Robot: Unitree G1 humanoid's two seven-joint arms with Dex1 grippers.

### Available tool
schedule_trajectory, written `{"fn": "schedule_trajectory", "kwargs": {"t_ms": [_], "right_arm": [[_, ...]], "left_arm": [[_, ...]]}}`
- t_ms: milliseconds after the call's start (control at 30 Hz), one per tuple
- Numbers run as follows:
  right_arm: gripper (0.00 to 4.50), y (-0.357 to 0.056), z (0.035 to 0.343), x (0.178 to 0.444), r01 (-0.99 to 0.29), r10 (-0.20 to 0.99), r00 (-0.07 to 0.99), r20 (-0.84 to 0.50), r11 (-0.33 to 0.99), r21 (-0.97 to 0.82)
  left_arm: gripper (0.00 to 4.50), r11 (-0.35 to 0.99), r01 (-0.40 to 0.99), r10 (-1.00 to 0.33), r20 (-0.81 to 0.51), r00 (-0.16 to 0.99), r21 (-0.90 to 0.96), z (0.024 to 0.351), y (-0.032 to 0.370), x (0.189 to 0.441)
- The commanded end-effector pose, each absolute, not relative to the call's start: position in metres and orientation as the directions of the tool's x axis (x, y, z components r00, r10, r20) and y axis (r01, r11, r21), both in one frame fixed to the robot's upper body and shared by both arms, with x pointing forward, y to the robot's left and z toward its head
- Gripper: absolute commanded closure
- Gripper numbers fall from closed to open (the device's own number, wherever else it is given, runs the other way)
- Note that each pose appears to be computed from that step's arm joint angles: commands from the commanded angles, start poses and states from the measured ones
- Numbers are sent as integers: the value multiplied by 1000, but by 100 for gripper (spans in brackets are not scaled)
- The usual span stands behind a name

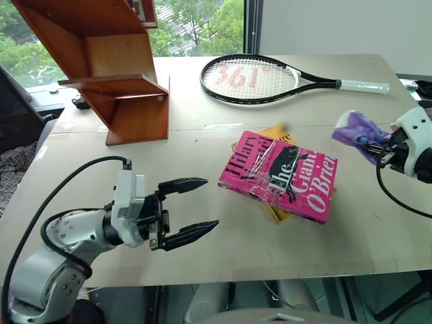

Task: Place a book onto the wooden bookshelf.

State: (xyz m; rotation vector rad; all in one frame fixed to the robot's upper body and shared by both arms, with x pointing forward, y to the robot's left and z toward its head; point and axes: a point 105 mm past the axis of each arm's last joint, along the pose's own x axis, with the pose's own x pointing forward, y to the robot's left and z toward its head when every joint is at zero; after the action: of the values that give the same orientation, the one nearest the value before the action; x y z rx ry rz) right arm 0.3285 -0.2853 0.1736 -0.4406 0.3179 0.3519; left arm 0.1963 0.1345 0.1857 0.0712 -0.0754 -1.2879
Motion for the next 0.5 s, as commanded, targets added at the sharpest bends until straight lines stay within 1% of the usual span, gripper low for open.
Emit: {"fn": "schedule_trajectory", "kwargs": {"t_ms": [33, 67, 100, 133, 167, 200, 233, 267, 300, 367, 500], "right_arm": [[450, -288, 156, 343, -386, 227, 895, -383, 827, -410], [450, -288, 150, 346, -397, 232, 888, -397, 822, -408], [347, -289, 146, 348, -403, 237, 884, -403, 822, -401], [318, -287, 142, 347, -443, 272, 865, -422, 809, -386], [267, -285, 140, 346, -472, 298, 850, -434, 798, -375], [227, -285, 142, 346, -477, 304, 849, -433, 793, -379], [176, -289, 150, 345, -470, 289, 857, -426, 777, -419], [113, -293, 156, 344, -459, 274, 866, -418, 766, -450], [71, -295, 163, 339, -458, 269, 869, -414, 753, -472], [7, -294, 177, 328, -471, 293, 868, -402, 743, -476], [7, -290, 202, 294, -538, 381, 831, -405, 737, -410]], "left_arm": [[0, 246, 962, -969, 37, 244, 117, 191, 129, 196], [0, 241, 963, -970, 36, 238, 120, 191, 129, 196], [0, 237, 964, -971, 35, 235, 123, 192, 128, 197], [0, 233, 964, -972, 34, 231, 124, 192, 128, 198], [0, 231, 965, -973, 33, 229, 125, 192, 128, 199], [0, 229, 965, -973, 32, 227, 126, 192, 128, 199], [0, 229, 965, -974, 31, 227, 126, 192, 129, 199], [0, 228, 965, -974, 30, 226, 126, 192, 129, 199], [0, 229, 965, -974, 29, 227, 125, 191, 130, 199], [0, 231, 965, -973, 25, 229, 123, 191, 131, 199], [0, 237, 965, -971, 15, 237, 113, 186, 133, 197]]}}
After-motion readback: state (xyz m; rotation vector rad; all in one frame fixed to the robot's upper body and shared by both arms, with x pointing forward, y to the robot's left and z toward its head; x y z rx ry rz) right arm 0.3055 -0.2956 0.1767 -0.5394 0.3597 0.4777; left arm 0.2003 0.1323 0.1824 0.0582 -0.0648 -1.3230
